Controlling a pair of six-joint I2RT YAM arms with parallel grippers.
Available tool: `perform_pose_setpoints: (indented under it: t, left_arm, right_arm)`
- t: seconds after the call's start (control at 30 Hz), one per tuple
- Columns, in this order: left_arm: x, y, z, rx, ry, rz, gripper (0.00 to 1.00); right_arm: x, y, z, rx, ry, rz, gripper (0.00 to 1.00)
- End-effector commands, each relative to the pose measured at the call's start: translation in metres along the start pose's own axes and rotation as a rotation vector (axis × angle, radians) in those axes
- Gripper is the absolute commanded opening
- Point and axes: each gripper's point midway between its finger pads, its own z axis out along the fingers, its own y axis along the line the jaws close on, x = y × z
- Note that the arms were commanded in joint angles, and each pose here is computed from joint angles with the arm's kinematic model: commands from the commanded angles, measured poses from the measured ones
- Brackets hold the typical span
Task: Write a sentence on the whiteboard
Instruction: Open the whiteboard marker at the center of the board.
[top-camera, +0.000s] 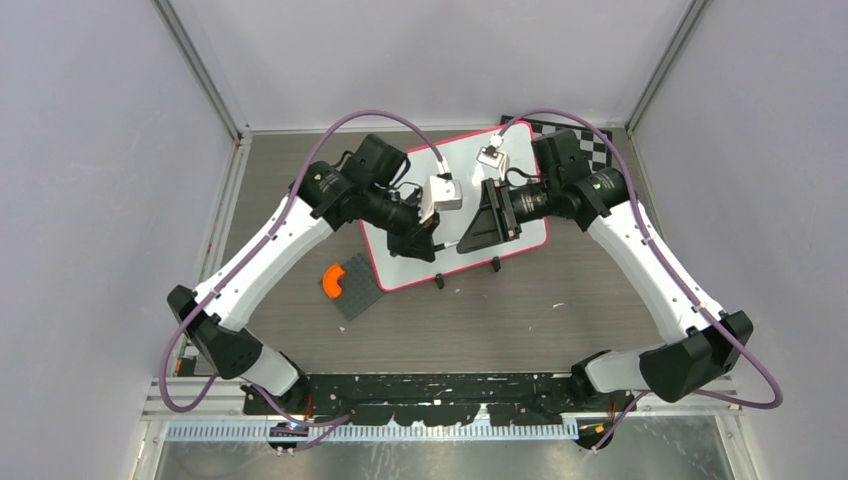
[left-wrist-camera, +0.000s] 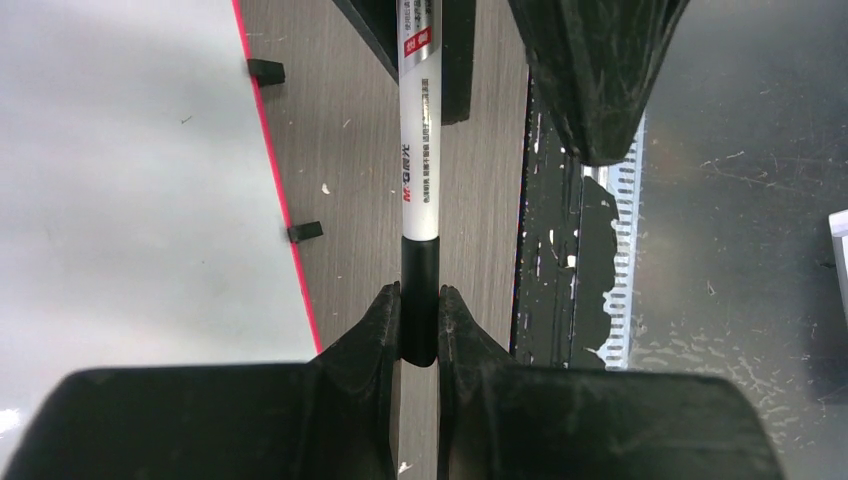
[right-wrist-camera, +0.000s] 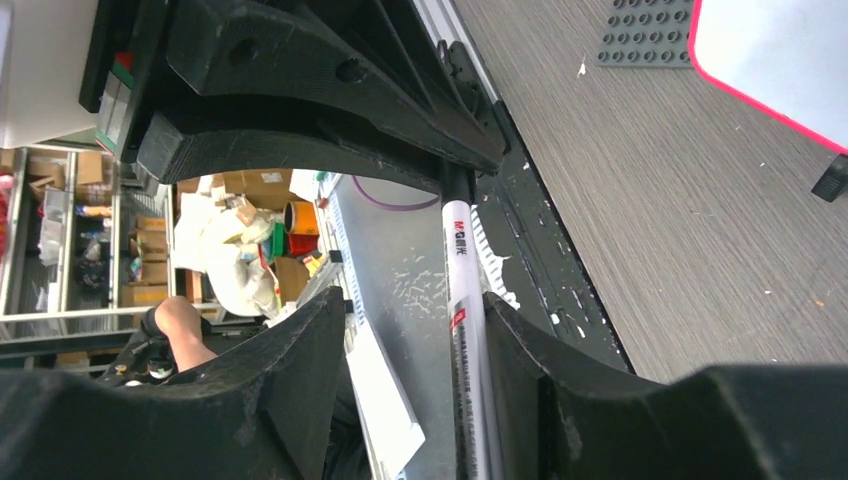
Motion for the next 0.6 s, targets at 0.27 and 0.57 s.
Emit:
perform_pose_setpoints:
  t: [0.27, 0.57]
  left_arm:
    - [-0.005, -0.021, 0.0, 0.094, 0.016, 0.05, 0.0]
    - [-0.017, -0.016, 0.003, 0.069, -0.004, 0.024, 0.0]
  right_arm:
    - [0.001, 0.001, 0.001, 0.037, 0.018, -0.071, 0.53]
    - [0.004, 0.004, 0.003, 0.034, 0.024, -0.082, 0.5]
